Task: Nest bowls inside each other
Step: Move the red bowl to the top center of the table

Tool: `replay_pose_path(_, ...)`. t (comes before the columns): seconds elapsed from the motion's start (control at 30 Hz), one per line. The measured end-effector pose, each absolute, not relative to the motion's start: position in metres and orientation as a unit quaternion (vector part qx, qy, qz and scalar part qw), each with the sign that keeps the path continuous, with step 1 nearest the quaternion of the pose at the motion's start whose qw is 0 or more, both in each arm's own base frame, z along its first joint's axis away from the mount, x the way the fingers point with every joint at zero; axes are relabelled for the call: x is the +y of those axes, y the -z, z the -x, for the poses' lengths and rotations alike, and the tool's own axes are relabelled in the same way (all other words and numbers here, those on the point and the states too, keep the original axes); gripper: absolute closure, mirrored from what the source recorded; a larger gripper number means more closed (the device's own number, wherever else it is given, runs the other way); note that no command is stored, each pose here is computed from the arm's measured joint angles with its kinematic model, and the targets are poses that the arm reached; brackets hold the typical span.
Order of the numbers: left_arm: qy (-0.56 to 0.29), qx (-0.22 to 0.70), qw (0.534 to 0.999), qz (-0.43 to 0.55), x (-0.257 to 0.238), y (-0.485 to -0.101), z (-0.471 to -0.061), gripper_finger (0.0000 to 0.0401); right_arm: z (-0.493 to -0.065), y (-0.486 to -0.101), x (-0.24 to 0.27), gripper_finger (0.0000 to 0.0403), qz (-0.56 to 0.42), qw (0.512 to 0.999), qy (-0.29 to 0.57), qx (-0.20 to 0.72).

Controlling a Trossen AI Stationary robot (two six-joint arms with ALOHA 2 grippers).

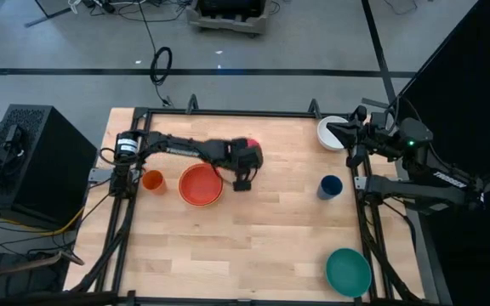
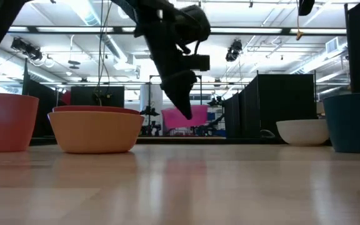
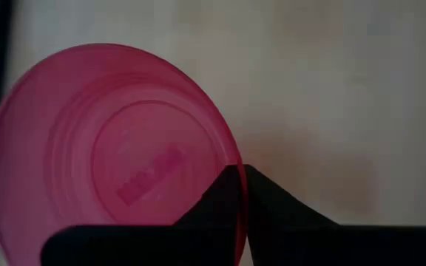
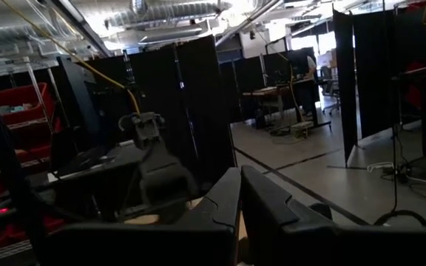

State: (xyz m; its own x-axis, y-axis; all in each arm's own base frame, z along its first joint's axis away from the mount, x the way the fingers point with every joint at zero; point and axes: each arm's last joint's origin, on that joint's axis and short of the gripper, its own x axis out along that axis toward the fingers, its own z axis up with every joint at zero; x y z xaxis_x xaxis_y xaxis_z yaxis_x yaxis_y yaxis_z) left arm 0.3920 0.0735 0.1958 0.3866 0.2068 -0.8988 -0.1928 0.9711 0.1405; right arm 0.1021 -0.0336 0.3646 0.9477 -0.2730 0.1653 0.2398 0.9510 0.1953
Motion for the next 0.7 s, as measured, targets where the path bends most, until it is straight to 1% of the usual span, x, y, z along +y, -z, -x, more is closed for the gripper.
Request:
replay_pose_path(0.2,-0.177,0.528,0.830,0.033,0.122,-0.209,-0.385,0.0401,-0.102,-0.365,-0.034,0.0403,-0.087,0.983,0.132,-0.095)
replay_pose_path(0.33,-0.173,0.525,0.829,0.079,0.140,-0.208,-0.378,0.0401,-0.102,-0.365,-0.034,0.0403,-0.087,0.983,0.132,-0.096)
replay_pose_path(0.43,-0.163,0.521,0.831,0.109,0.143,-0.208,-0.377,0.0399,-0.102,-0.364,-0.034,0.0403,-0.087,0.983,0.132,-0.095)
replay_pose_path(0.57,-0.160,0.517,0.834,0.108,0.141,-0.208,-0.378,0.0377,-0.102,-0.365,-0.034,0.0403,-0.087,0.983,0.132,-0.096)
replay_pose_path(0.7,-0.151,0.517,0.835,0.109,0.135,-0.214,-0.381,0.0337,-0.102,-0.364,-0.034,0.0403,-0.087,0.983,0.132,-0.095)
